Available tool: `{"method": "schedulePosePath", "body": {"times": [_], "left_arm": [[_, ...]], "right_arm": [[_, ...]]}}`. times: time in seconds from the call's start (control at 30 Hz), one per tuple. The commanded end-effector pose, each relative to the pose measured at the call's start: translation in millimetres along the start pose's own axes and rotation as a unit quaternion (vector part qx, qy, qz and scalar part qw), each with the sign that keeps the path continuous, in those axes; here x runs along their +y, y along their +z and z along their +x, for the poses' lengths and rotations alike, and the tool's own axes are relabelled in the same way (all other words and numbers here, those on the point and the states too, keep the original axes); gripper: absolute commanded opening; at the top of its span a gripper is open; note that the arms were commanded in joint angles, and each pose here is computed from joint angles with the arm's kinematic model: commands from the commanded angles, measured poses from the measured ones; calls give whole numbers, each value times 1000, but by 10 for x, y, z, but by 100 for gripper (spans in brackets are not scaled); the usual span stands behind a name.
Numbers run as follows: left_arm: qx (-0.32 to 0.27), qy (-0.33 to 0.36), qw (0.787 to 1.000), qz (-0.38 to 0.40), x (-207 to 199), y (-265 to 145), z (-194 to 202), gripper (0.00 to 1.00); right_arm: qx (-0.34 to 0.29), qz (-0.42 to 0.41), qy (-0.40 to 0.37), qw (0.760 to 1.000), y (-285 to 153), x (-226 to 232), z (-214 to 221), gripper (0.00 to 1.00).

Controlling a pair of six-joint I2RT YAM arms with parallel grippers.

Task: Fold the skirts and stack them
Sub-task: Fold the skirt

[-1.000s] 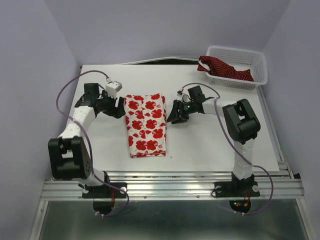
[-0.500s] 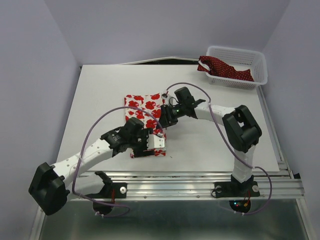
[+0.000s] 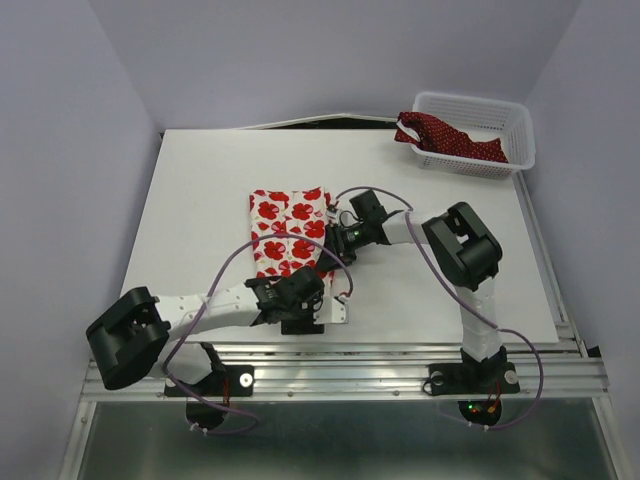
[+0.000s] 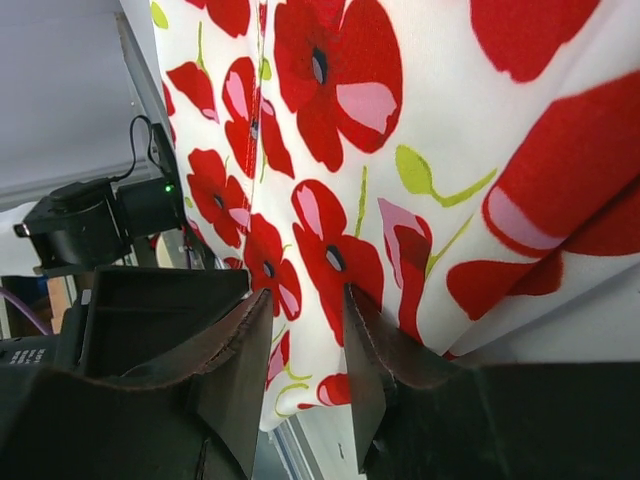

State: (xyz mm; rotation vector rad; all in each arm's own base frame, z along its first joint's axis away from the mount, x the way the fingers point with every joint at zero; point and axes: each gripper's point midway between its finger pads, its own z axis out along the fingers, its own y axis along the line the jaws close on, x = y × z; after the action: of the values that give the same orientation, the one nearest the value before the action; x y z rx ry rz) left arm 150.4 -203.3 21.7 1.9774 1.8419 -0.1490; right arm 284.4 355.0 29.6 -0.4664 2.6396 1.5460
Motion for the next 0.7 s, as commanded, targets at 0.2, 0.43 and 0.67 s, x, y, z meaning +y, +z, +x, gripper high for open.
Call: {"method": "schedulePosePath", "body": {"times": [0.2,0.43,0.67], "left_arm": [[53,-28,994,-93,285,158,199,56],[46,-16,995,-86,263,166,183,23],[-8,-13,999,-38,190,-102,-139,0]], "right_arm": [[16,47,-1,999,118,-332,83,40],[19,50,2,999,132,-363,94,39],[4,39,-29,999,72,-181,-67,41]]}}
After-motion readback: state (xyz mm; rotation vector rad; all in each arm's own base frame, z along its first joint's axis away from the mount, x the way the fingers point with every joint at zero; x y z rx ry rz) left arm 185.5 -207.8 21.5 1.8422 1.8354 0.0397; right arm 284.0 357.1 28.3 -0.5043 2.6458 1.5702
